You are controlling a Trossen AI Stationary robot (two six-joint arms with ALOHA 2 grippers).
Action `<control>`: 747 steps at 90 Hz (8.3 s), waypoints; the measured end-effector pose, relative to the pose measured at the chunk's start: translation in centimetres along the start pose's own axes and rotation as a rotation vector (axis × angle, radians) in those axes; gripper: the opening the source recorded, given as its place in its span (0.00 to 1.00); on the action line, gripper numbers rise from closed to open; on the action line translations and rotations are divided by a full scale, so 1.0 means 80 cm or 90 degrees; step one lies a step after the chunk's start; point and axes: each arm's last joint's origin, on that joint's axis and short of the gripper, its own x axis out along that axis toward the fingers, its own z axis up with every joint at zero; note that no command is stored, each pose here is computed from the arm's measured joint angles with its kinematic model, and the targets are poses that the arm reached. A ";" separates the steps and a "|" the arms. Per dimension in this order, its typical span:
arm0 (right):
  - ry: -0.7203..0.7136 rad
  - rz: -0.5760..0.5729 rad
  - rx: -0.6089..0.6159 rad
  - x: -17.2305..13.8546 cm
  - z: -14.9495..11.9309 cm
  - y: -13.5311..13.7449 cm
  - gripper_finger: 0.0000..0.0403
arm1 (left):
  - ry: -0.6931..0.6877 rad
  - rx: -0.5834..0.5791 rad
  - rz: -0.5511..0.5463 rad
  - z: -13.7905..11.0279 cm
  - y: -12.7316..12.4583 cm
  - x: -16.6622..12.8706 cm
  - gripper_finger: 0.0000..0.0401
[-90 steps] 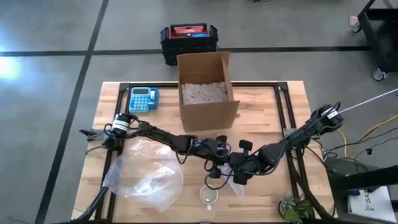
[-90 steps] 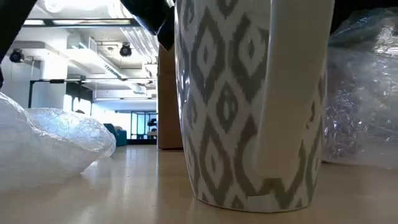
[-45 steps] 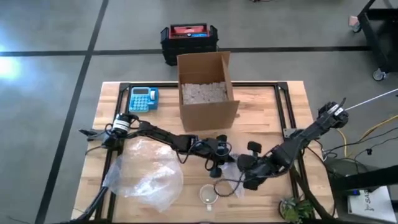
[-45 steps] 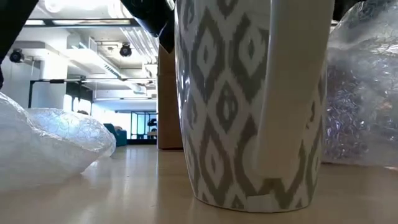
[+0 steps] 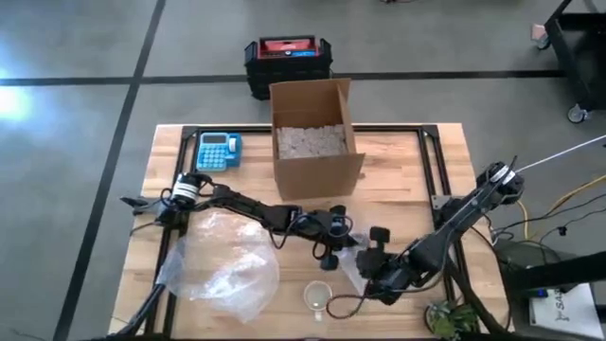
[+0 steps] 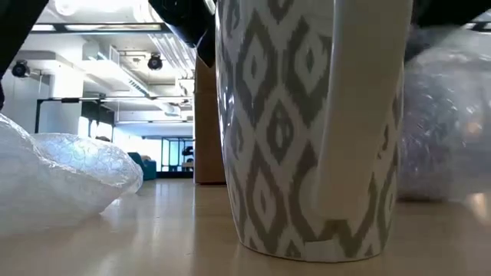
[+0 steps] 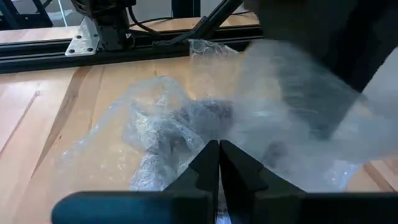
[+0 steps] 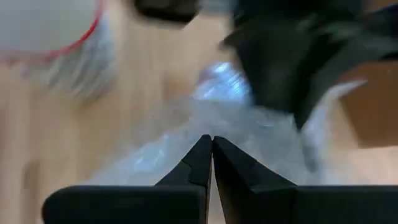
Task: Wrap mug
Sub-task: Wrap the purple mug using the right bubble wrap
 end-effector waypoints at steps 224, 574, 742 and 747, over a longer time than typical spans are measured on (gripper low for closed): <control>0.135 -0.002 0.120 0.043 -0.019 -0.051 0.01 | -0.001 0.000 -0.001 -0.003 0.000 0.003 0.00; 0.204 0.075 0.066 0.078 0.006 -0.051 0.01 | 0.133 0.096 0.221 0.032 0.020 -0.065 0.00; 0.202 0.060 0.064 0.080 0.008 -0.048 0.01 | 0.026 0.063 -0.020 0.015 -0.004 -0.023 0.00; 0.208 0.057 0.060 0.090 0.004 -0.044 0.01 | 0.026 0.064 -0.019 0.016 -0.004 -0.024 0.00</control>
